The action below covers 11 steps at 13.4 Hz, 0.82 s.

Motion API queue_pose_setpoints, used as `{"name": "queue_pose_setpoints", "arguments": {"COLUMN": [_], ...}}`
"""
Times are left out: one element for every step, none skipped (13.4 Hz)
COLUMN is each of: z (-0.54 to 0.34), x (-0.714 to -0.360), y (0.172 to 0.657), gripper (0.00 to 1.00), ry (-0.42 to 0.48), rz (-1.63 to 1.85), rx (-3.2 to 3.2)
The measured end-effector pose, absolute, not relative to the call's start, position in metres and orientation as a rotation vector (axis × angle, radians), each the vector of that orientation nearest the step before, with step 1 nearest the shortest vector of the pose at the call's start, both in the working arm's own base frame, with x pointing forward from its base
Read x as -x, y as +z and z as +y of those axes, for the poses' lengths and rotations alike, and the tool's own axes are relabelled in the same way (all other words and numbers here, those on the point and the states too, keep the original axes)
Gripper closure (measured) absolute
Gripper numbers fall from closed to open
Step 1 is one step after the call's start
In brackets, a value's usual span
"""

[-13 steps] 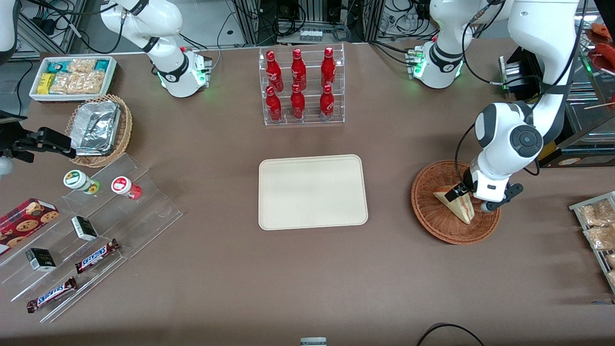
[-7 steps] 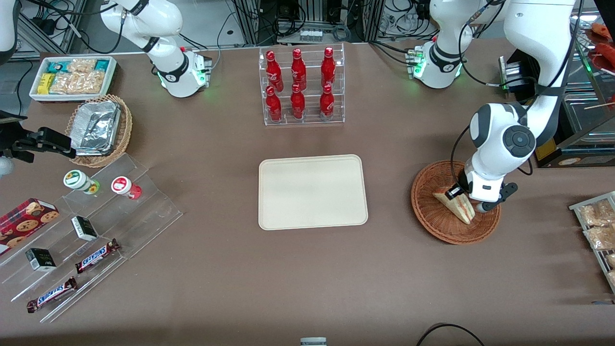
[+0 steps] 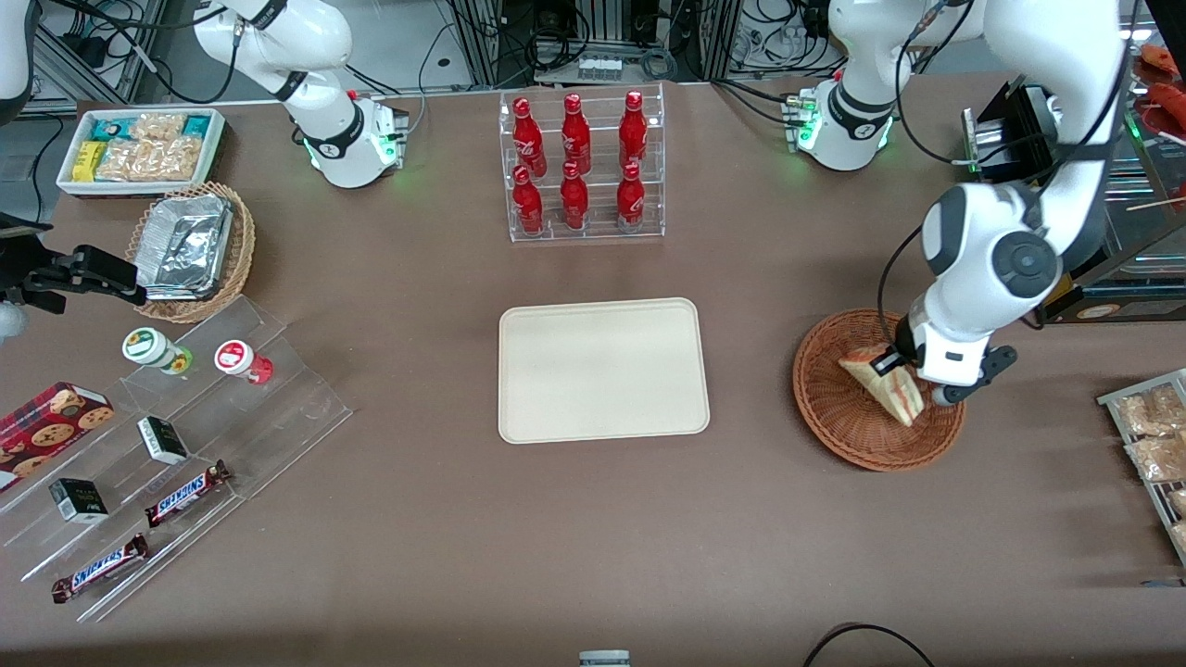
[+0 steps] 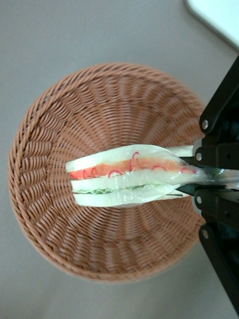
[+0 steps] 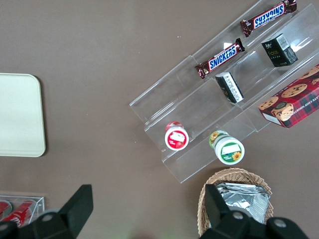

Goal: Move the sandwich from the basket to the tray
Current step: 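Lift the sandwich and carry it over the cream tray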

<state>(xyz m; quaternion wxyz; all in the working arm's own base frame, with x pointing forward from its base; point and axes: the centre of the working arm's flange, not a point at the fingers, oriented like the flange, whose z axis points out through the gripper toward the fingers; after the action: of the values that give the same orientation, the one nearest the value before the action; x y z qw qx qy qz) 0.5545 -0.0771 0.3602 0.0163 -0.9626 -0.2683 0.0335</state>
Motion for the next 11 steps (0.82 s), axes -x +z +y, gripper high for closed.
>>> {"name": "queue_pose_setpoints", "arguments": {"z": [-0.091, -0.108, -0.127, -0.147, -0.171, -0.196, -0.221, -0.245, -0.268, -0.293, -0.319], "x": [-0.559, -0.562, -0.565, -0.565, -0.564, -0.561, -0.556, -0.552, -0.548, -0.544, -0.541], "y": [0.399, 0.436, 0.469, 0.492, 0.505, 0.509, 0.507, 0.501, 0.494, 0.483, 0.471], "gripper": [0.85, 0.85, 0.85, 0.85, 0.85, 0.85, 0.85, 0.85, 0.85, 0.85, 0.85], "ry": [0.123, 0.122, 0.11, 0.1, 0.091, 0.082, 0.082, 0.085, 0.084, 0.082, 0.075], "rz": [-0.796, -0.754, -0.713, -0.666, -0.61, -0.557, -0.502, -0.448, -0.392, -0.338, -0.292], "rx": [2.994, 3.002, 3.015, 3.029, 3.044, 3.057, 3.067, 3.076, 3.086, 3.096, 3.107]}}
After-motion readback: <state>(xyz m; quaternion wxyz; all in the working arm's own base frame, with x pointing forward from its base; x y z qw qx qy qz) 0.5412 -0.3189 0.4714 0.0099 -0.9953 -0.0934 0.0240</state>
